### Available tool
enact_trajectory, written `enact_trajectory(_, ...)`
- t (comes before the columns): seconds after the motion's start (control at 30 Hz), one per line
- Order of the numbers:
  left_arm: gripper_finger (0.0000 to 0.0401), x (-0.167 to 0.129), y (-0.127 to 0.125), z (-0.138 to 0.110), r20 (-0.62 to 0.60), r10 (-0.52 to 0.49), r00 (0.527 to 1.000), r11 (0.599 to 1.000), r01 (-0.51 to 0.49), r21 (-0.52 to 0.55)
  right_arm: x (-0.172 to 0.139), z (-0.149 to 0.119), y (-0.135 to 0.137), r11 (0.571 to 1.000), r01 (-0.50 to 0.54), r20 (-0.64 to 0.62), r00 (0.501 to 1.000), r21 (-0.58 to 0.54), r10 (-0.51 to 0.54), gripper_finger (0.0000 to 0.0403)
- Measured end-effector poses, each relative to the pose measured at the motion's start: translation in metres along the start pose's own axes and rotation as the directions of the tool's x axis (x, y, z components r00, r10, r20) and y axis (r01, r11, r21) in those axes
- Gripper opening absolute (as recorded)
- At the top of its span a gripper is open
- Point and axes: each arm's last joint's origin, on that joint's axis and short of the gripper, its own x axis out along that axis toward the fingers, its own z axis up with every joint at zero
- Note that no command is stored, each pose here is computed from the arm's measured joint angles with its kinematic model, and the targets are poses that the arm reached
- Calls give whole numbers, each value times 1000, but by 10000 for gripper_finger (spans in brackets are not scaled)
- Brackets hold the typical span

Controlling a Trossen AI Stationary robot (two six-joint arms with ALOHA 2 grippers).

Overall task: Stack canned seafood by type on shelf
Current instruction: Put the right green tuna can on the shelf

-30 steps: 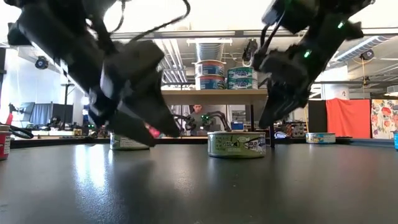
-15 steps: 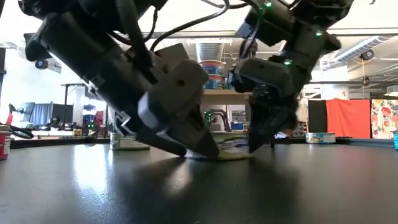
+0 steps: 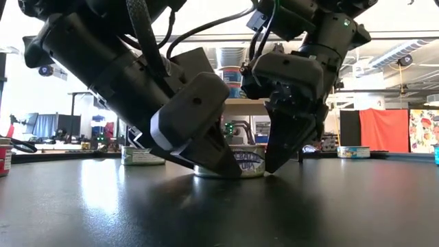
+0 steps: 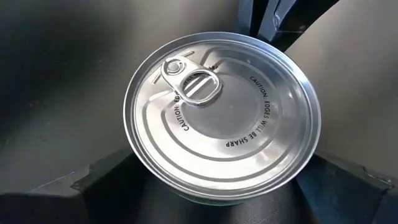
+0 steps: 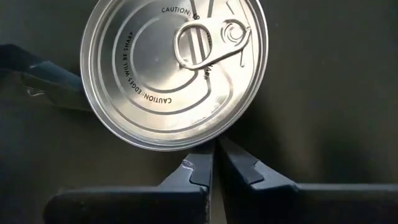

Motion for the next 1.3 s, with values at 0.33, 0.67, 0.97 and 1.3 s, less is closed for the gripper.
enact_trajectory(0.33,373,1,-4,5,44,-11,999,1000,11,5,0,-2,0,999,-12,-15,1000,-38,11,13)
enact_trajectory(0.67,376,8,1,-9,173,-2,985,999,8,-35,1,-5,-3,999,-11,-32,999,-44,10,13)
enact_trajectory(0.97,377,17,-9,-24,256,40,966,999,-32,-33,2,-6,-5,998,-14,-39,999,-59,11,13)
enact_trajectory(1.3,377,19,-9,-23,294,58,954,997,-40,-66,2,-5,-7,998,-14,-40,999,-59,11,13)
